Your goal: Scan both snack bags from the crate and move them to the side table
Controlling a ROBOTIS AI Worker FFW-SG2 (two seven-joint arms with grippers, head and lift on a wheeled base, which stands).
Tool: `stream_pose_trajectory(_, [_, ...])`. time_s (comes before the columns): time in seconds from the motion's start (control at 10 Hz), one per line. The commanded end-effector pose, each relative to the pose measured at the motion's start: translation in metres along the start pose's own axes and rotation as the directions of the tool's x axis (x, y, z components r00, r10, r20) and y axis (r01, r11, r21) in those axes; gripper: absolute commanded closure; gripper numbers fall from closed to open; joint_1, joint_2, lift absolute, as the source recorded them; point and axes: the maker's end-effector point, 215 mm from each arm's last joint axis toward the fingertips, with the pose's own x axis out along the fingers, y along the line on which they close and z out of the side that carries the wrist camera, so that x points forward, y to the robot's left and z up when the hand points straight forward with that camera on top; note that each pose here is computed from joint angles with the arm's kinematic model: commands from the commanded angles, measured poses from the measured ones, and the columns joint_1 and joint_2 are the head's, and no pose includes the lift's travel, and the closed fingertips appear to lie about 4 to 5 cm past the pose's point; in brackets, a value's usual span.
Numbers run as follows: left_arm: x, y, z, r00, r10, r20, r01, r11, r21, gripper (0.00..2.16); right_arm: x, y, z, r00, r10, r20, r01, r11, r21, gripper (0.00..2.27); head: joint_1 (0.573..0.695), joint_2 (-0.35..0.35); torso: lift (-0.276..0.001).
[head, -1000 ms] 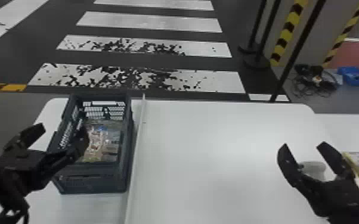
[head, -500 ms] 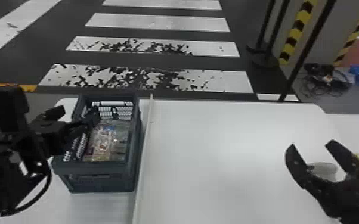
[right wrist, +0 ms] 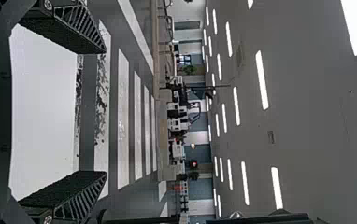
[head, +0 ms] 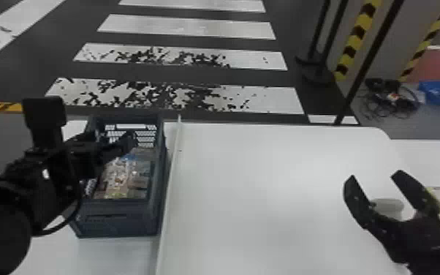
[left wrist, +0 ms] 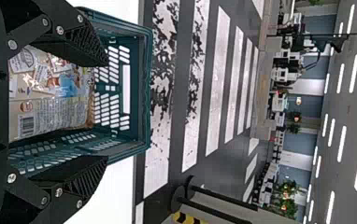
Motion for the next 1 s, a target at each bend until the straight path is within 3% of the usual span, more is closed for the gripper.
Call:
stream_pose_trajectory(0.0, [0.016, 0.004, -0.012, 0.999, 0.012, -0.039, -0.012, 1.0, -0.008, 0.32, 0.001, -0.004, -0.003, 1.0, -0.001, -0.003, 0.001, 1.0, -0.002, 0.07, 0.695, -0.064, -0.095])
stream_pose_trajectory(0.2, [0.034, 0.008, -0.027, 0.994, 0.025, -0.106, -0.027, 1.0, -0.016, 0.32, 0.004, -0.009, -0.004, 1.0, -0.001, -0.003, 0.001, 1.0, -0.007, 0.07, 0.695, -0.065, -0.095])
stream_pose_trajectory(0.5, [0.056, 0.013, -0.017, 0.992, 0.041, -0.121, -0.045, 0.999, -0.031, 0.32, 0.004, -0.016, -0.007, 1.0, 0.001, -0.009, -0.001, 1.0, -0.012, 0.07, 0.695, -0.067, -0.095])
stream_pose_trajectory(0.9, [0.077, 0.005, -0.045, 0.973, 0.054, -0.226, -0.065, 0.997, -0.04, 0.32, 0.003, -0.023, -0.007, 1.0, 0.0, -0.01, 0.0, 1.0, -0.013, 0.07, 0.695, -0.081, -0.095])
